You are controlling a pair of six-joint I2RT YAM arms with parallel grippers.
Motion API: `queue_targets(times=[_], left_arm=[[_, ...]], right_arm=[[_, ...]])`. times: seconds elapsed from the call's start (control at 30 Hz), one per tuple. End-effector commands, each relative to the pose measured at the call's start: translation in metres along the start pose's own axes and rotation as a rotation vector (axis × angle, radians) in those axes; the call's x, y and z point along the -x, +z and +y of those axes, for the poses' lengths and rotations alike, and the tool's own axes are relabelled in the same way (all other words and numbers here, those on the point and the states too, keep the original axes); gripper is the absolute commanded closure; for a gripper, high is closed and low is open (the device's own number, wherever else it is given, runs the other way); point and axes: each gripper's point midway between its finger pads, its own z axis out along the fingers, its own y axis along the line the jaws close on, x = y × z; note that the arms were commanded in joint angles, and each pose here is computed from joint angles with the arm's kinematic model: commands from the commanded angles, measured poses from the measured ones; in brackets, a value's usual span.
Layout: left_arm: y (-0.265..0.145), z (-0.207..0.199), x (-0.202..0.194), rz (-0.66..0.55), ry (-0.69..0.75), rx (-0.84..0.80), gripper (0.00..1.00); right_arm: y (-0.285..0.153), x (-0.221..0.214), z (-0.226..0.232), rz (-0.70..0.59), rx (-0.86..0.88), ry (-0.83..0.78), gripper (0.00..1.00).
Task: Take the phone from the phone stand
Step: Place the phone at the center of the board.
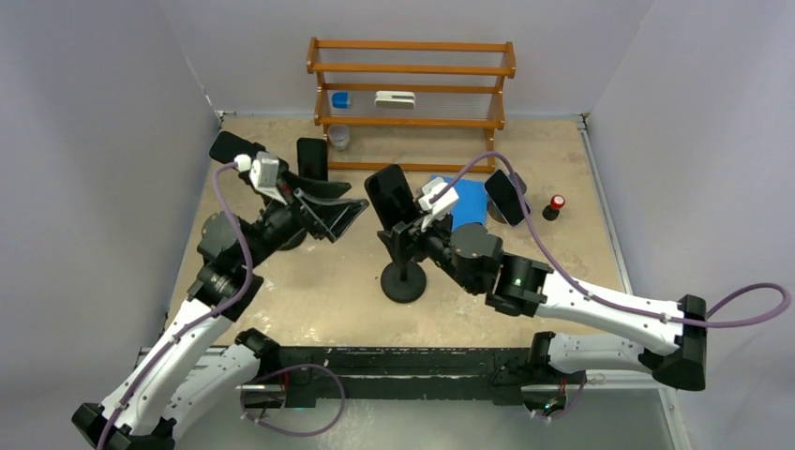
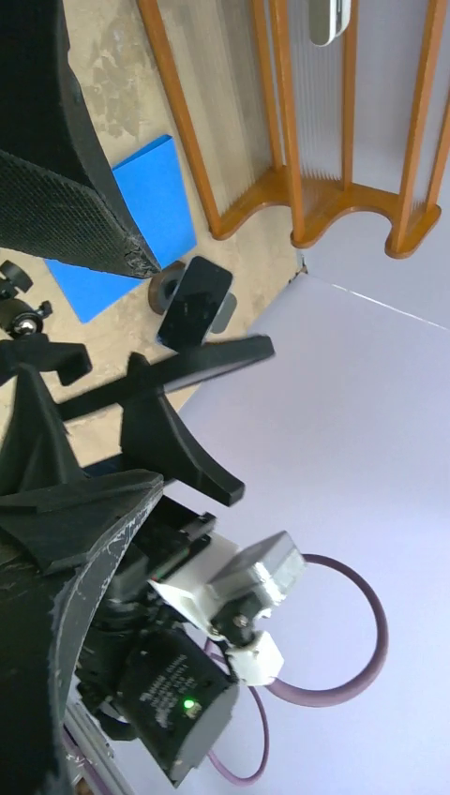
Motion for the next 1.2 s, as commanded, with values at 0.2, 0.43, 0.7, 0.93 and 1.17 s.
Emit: queue_targets(times=[0.2, 0.43, 0.7, 0.93, 1.17], left_arm=[[0.021, -0.020, 0.019, -0.010, 0.047, -0.115, 0.32], [0.035, 0.000, 0.009, 0.067, -0.055, -0.006, 0.37], [0.051, -0.001, 0.003, 0.122, -0.135, -0.029, 0.55], [0.062, 0.006, -0.007, 0.163, -0.190, -0.020, 0.76], [0.055, 0.009, -0.007, 0.150, -0.141, -0.007, 1.00]], right_arm=[[0.016, 0.082, 0.002, -0.258, -0.072, 0.117, 1.00], [0.019, 0.084, 0.004, -0.276, -0.074, 0.123, 1.00], [0.022, 0.083, 0.003, -0.275, -0.086, 0.123, 1.00], [0.027, 0.082, 0.004, -0.266, -0.094, 0.135, 1.00], [0.032, 0.071, 0.013, -0.214, -0.056, 0.111, 0.71]])
